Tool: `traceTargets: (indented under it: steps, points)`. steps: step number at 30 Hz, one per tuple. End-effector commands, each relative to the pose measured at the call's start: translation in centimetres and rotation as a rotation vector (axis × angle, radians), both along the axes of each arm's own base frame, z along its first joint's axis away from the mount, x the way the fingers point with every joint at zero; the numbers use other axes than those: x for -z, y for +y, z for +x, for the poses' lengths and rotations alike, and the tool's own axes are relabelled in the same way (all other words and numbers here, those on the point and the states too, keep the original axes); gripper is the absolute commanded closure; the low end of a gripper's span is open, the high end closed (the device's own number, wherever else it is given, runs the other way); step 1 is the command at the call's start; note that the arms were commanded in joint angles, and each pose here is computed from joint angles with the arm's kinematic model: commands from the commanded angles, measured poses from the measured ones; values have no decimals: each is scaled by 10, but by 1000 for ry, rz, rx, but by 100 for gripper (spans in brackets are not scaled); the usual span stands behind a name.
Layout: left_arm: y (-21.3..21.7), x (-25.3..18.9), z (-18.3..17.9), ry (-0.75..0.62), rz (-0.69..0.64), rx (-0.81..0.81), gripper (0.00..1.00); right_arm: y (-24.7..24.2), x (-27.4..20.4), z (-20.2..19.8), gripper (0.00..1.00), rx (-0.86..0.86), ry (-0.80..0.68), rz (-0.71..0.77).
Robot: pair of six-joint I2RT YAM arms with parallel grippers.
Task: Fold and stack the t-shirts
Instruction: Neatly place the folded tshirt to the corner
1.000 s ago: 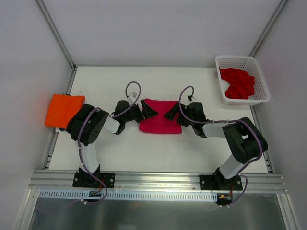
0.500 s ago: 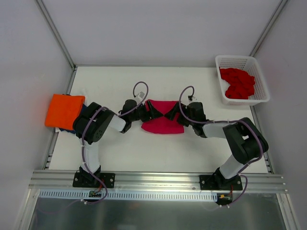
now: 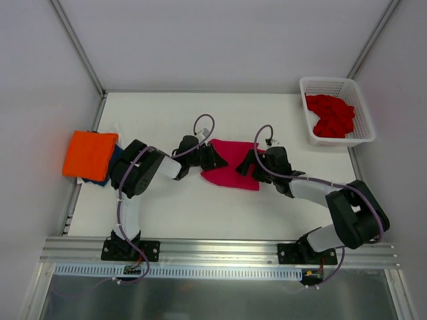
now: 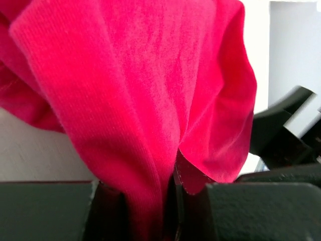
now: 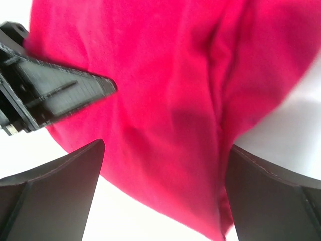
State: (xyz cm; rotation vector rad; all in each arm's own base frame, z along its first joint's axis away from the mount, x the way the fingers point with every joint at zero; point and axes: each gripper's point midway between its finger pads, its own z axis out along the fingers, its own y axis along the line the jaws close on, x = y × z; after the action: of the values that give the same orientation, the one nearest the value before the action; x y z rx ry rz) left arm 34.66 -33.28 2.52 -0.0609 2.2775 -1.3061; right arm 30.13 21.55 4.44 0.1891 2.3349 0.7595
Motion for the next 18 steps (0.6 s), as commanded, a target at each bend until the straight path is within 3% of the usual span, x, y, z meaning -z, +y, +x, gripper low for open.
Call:
traceTargets:
  steps: [1, 10, 18]
  points:
    - [15, 11, -1, 5, 160, -27, 100, -19, -7, -13, 0, 9, -11, -102]
    - [97, -17, -4, -33, 529, -225, 100, -53, -39, -22, 0, 87, -90, -202]
    - [177, -44, -35, -1, 660, -417, 100, -51, -45, -23, 1, 70, -102, -194]
